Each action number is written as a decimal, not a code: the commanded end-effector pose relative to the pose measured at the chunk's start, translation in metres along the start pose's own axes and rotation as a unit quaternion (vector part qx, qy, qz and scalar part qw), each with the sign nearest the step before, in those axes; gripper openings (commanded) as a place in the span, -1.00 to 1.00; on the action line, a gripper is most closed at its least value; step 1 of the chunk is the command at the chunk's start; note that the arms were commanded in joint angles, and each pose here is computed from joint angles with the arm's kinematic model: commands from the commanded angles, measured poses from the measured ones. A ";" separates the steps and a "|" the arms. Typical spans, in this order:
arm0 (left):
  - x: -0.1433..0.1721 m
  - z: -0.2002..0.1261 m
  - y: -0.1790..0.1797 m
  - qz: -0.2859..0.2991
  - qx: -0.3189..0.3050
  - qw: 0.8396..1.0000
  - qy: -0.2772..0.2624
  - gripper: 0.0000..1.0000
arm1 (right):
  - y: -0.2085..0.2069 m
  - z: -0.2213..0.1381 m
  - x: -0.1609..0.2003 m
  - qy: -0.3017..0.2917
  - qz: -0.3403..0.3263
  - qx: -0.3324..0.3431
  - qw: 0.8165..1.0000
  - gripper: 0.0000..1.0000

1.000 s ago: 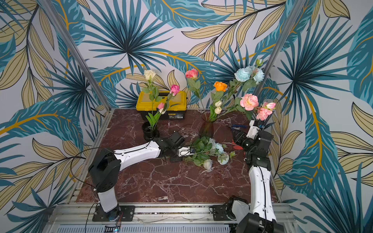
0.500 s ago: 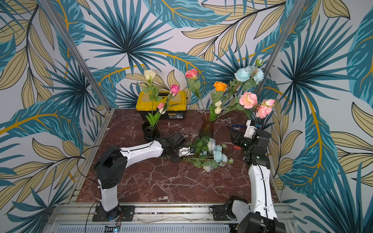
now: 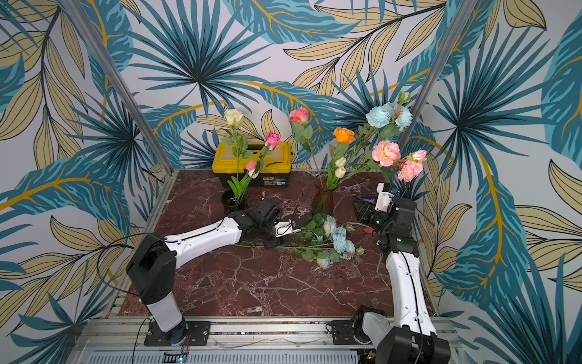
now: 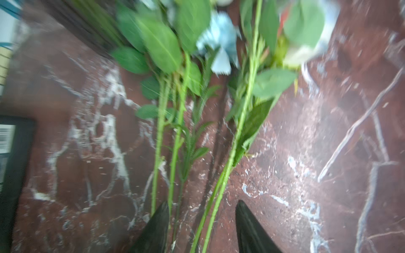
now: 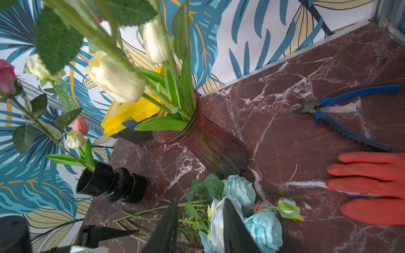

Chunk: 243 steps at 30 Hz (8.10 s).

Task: Pick out blue flowers from the vase
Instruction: Place the flower at the center of the board, then pick up the flower from the vase, then place the flower at the center of the board.

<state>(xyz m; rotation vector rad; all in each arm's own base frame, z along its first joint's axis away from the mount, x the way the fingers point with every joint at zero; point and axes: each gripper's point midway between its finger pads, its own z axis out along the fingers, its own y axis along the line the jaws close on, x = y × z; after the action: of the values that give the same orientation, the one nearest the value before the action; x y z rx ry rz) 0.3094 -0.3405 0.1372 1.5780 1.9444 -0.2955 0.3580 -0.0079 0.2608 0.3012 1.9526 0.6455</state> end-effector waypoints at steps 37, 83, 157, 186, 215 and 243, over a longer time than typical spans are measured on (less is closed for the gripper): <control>-0.066 -0.064 0.031 -0.181 0.008 0.950 -0.253 -0.01 | 0.117 0.114 -0.064 -0.057 0.029 -0.193 0.979 -0.32; -0.059 -0.058 0.036 -0.200 0.014 0.948 -0.246 -0.02 | 0.033 0.097 -0.080 -0.091 0.001 -0.123 0.988 -0.32; -0.078 -0.093 0.057 -0.200 -0.015 0.936 -0.288 -0.03 | 0.170 0.010 -0.168 -0.056 -0.204 -0.144 0.967 -0.87; -0.092 -0.141 0.003 -0.137 0.023 0.932 -0.333 -0.02 | 0.227 -0.106 -0.144 -0.091 -0.283 -0.143 0.944 -0.91; -0.195 -0.146 -0.083 -0.108 0.204 0.885 -0.404 0.01 | 0.202 -0.128 -0.029 -0.066 -0.195 -0.196 0.959 -0.91; -0.212 -0.137 -0.063 -0.107 0.168 0.887 -0.416 -0.14 | 0.191 -0.109 0.008 -0.012 -0.141 -0.228 0.963 -0.91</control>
<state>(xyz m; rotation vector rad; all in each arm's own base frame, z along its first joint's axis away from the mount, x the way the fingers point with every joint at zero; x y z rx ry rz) 0.2274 -0.4596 0.3283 1.1439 1.4749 -1.2382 0.2476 0.1158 0.3962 -0.2305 1.7485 0.8479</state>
